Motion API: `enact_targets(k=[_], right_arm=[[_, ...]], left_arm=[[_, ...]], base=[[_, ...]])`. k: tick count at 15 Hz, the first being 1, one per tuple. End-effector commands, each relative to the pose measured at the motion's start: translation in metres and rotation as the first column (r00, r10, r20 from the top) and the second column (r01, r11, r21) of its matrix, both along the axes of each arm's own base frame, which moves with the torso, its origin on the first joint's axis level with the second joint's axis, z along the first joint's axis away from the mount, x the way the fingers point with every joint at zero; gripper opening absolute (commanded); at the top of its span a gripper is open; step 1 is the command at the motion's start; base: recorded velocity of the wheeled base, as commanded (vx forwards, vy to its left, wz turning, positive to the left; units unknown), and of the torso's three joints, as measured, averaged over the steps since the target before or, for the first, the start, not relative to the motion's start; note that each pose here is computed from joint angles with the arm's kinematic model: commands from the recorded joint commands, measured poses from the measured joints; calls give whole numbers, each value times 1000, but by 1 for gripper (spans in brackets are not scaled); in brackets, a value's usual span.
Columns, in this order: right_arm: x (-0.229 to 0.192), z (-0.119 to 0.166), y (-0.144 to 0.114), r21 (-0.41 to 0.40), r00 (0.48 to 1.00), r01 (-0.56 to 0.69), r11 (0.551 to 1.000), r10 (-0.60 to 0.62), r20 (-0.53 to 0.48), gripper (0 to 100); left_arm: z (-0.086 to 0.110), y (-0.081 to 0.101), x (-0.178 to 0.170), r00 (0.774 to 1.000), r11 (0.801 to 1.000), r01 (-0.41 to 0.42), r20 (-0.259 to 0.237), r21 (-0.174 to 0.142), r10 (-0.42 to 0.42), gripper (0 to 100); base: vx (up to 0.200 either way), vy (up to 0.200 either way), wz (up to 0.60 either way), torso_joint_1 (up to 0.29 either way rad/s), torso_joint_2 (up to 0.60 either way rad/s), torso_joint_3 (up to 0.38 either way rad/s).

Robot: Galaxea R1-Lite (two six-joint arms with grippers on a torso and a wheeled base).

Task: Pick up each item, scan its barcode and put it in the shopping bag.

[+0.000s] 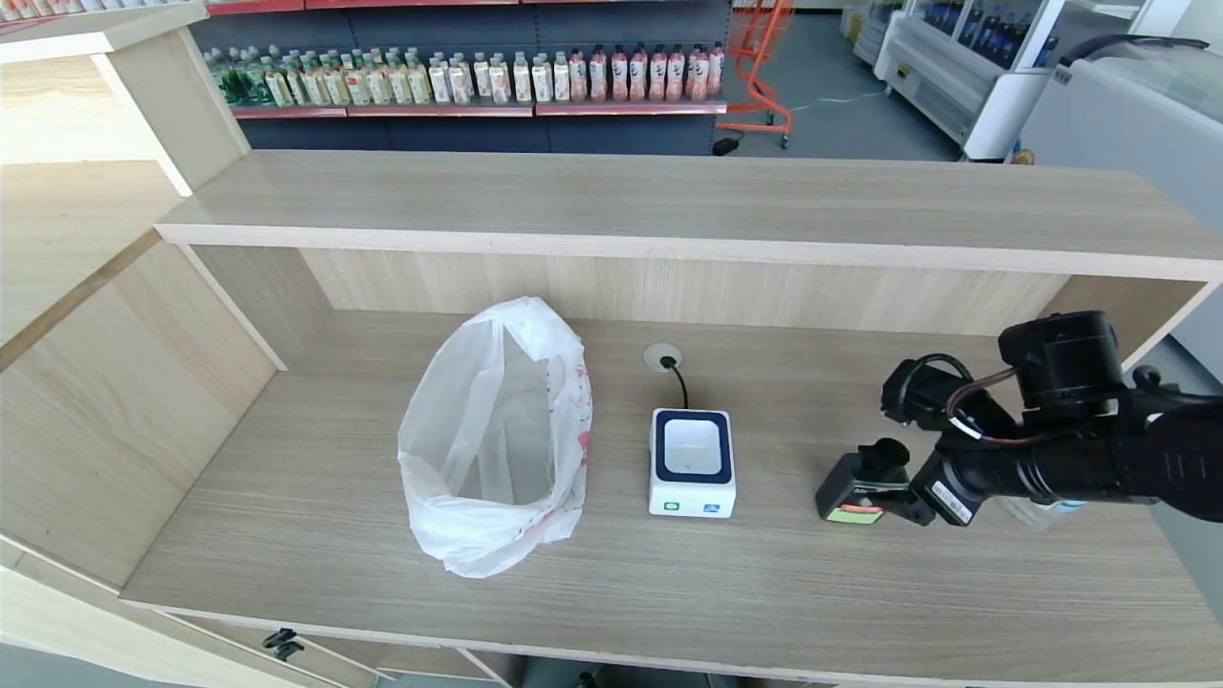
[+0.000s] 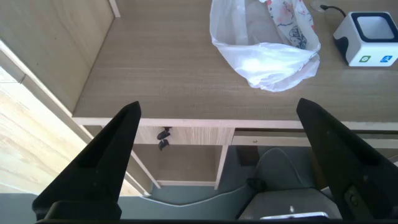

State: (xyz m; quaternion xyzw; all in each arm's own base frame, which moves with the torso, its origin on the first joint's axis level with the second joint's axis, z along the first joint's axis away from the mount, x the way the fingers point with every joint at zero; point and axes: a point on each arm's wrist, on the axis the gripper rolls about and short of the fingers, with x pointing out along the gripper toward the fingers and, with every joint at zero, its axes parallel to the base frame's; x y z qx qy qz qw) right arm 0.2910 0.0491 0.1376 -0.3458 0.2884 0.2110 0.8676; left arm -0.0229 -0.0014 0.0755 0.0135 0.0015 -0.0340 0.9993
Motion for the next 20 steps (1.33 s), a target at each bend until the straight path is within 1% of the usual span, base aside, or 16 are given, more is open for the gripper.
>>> enact_targets(k=[1, 4, 5, 6, 8, 9, 13, 14, 16, 18, 19, 20], right_arm=[[9, -18, 9, 2, 999, -32, 999, 32, -38, 100], [14, -29, 24, 3, 995, -80, 997, 80, -54, 100], [14, -31, 27, 4, 995, -87, 996, 87, -52, 100], [17, -35, 35, 6, 993, -108, 994, 108, -37, 100], [18, -38, 40, 7, 992, -121, 993, 121, -33, 100], [19, -41, 41, 5, 992, -123, 992, 123, -42, 0], [18, -42, 40, 7, 992, -118, 993, 118, -47, 0], [18, -40, 40, 12, 992, -117, 993, 117, -39, 0], [19, -30, 40, 50, 995, -98, 994, 97, 16, 0], [12, -6, 38, 111, 995, -63, 992, 54, 82, 0], [3, 16, 27, 122, 989, -22, 992, 4, 146, 0], [-9, 28, 13, 95, 980, 42, 995, -59, 189, 0]], left_arm=[[0, 0, 0, 1000, 1000, 0, -1, 0, 0, 100], [0, 0, 0, 1000, 1000, 0, -1, 0, 0, 100], [0, 0, 0, 1000, 1000, 0, -1, 0, 0, 100], [0, 0, 0, 1000, 1000, 0, -1, 0, 0, 100], [0, 0, 0, 1000, 1000, 0, -1, 0, 0, 100], [0, 0, 0, 1000, 1000, 0, -1, 0, 0, 100], [0, 0, 0, 1000, 1000, 0, -1, 0, 0, 100], [0, 0, 0, 1000, 1000, 0, -1, 0, 0, 100], [0, 0, 0, 1000, 1000, 0, -1, 0, 0, 100], [0, 0, 0, 1000, 1000, 0, -1, 0, 0, 100], [0, 0, 0, 1000, 1000, 0, -1, 0, 0, 100], [0, 0, 0, 1000, 1000, 0, -1, 0, 0, 100]], base=[[0, 0, 0, 0, 0, 0], [0, 0, 0, 0, 0, 0], [0, 0, 0, 0, 0, 0], [0, 0, 0, 0, 0, 0], [0, 0, 0, 0, 0, 0], [0, 0, 0, 0, 0, 0], [0, 0, 0, 0, 0, 0], [0, 0, 0, 0, 0, 0], [0, 0, 0, 0, 0, 0], [0, 0, 0, 0, 0, 0], [0, 0, 0, 0, 0, 0], [0, 0, 0, 0, 0, 0]])
